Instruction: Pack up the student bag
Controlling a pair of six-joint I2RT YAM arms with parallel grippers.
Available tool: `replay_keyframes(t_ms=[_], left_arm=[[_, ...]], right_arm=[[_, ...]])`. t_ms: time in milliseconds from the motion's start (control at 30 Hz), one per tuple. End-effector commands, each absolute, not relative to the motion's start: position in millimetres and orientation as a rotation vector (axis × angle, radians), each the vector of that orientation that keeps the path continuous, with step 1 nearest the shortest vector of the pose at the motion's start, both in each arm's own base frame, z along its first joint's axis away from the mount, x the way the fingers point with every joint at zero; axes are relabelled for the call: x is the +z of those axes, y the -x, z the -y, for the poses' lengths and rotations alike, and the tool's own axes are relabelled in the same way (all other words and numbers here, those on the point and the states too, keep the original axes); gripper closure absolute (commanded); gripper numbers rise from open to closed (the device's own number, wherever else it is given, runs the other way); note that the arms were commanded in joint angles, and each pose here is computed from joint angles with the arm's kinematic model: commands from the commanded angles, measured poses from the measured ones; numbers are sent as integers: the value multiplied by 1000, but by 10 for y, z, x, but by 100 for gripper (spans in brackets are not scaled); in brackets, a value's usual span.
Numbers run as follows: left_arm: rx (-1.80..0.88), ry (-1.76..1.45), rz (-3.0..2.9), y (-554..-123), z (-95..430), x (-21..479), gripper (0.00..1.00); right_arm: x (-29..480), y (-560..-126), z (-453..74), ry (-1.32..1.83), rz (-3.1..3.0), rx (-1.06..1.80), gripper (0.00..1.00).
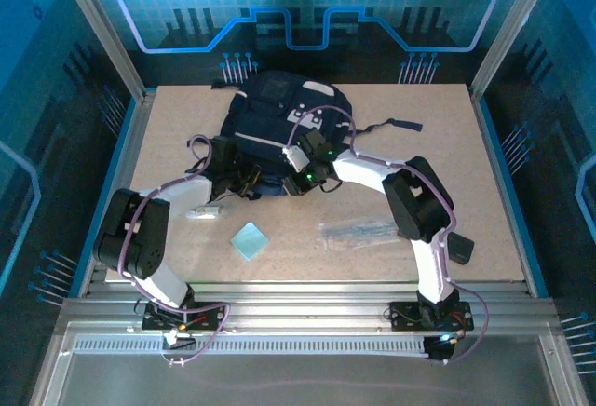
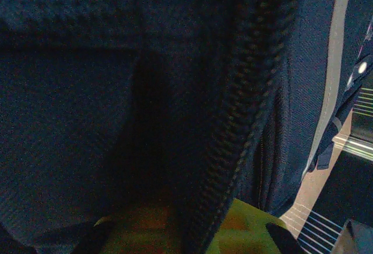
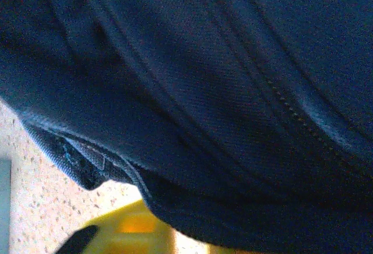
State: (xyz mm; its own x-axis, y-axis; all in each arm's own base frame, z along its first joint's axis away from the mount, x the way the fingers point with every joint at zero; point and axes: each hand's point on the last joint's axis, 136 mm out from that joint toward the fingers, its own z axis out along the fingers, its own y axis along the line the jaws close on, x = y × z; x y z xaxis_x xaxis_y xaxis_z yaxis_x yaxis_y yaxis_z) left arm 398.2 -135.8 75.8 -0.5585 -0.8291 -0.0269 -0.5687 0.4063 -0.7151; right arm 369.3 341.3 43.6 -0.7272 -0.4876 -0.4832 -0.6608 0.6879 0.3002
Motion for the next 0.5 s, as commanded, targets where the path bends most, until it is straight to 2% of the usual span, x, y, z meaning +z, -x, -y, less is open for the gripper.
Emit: replay_keyframes(t_ms=[0, 33, 267, 467], left_arm=[[-1119, 1058, -2169, -4166, 1507, 1326, 100], [-1112, 1055, -2167, -4173, 1488, 1324, 100], [-1014, 1085, -2121, -4269, 1153, 1277, 100], [-1005, 1065, -2118, -4305, 1081, 1328, 100]], right_arm=[[573, -3900, -3591, 895, -2408, 663, 93], [592, -3886, -3576, 896, -2406, 665, 100], [740, -3650, -3346, 904, -2433, 742, 100], [588, -3422, -3063, 880, -2545, 718, 100]])
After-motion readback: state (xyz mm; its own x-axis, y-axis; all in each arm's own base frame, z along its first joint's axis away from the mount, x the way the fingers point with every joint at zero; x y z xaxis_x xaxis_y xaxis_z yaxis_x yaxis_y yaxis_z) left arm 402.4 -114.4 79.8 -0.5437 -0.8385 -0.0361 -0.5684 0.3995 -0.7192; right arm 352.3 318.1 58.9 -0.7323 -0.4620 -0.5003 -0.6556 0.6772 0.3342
